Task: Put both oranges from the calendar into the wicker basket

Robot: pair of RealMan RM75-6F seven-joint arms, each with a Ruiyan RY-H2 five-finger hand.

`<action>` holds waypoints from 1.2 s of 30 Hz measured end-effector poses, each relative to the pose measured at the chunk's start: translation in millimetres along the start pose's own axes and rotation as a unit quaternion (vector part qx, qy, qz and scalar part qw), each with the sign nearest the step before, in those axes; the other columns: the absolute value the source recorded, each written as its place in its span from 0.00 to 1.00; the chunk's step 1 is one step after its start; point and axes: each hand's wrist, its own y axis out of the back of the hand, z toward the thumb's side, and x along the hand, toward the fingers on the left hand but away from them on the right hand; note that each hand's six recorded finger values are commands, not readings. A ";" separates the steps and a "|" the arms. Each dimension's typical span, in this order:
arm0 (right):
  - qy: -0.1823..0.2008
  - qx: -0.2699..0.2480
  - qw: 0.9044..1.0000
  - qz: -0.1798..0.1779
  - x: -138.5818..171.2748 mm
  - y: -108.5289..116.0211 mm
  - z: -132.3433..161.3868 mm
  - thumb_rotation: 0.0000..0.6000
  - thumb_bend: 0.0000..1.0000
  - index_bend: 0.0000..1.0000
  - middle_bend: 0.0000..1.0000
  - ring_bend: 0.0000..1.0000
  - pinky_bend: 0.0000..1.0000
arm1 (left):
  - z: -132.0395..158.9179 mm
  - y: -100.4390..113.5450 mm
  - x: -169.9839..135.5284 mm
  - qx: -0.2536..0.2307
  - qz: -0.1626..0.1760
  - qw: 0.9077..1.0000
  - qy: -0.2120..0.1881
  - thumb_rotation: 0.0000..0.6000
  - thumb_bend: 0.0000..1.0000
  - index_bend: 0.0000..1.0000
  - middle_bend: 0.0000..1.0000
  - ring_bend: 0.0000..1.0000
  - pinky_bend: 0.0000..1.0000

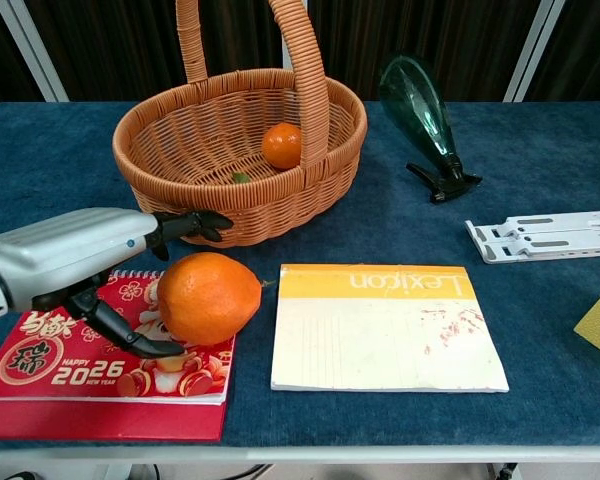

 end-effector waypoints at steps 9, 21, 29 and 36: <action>-0.001 -0.002 1.000 -0.003 0.4 1.6 -1.3 1.00 0.33 0.00 0.00 0.00 0.00 | 11.2 -12.0 14.0 0.020 -0.009 1.000 0.010 1.00 0.13 0.12 0.16 0.15 0.31; -0.002 0.000 1.000 -0.001 -0.3 0.7 -1.1 1.00 0.33 0.00 0.00 0.00 0.00 | 18.7 -8.5 17.9 0.005 0.018 1.000 0.006 1.00 0.22 0.36 0.40 0.34 0.49; -0.002 -0.001 1.000 -0.002 0.0 1.1 -1.2 1.00 0.33 0.00 0.00 0.00 0.00 | 20.3 -2.5 11.3 -0.018 0.038 0.999 0.003 1.00 0.26 0.40 0.42 0.36 0.50; -0.002 -0.002 1.000 -0.001 -0.4 1.3 -1.8 1.00 0.33 0.00 0.00 0.00 0.00 | 10.7 28.1 -13.8 -0.036 0.072 0.997 0.015 1.00 0.25 0.40 0.42 0.36 0.51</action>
